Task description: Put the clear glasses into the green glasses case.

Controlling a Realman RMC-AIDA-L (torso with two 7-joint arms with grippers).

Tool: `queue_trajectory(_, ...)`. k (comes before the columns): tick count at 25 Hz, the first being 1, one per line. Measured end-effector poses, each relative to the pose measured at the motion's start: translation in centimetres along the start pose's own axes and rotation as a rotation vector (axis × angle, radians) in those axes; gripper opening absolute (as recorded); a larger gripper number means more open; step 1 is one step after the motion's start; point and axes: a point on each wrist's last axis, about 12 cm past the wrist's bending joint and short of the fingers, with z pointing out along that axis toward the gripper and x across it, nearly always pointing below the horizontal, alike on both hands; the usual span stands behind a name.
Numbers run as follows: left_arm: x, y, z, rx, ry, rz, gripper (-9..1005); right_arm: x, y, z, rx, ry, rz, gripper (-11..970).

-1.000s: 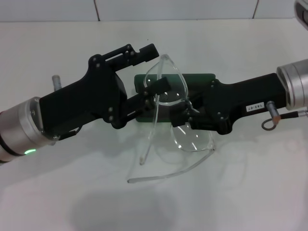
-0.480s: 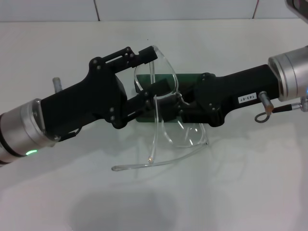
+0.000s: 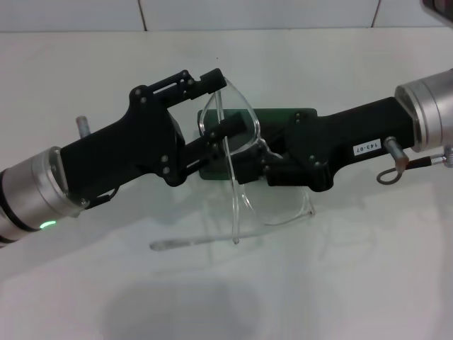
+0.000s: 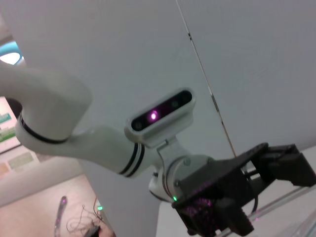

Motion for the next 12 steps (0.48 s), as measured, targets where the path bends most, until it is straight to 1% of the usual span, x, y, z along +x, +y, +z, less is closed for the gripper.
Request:
queue_trajectory(5,0.0,0.0,0.2,-0.003,-0.015,0.004,558,-0.1,0.0,-0.4,0.008,-0.034,0.026,107)
queue_trajectory(12,-0.4,-0.3,0.3,0.02,-0.058,0.015,557,0.1,-0.5,-1.8,0.064,-0.115,0.063,107)
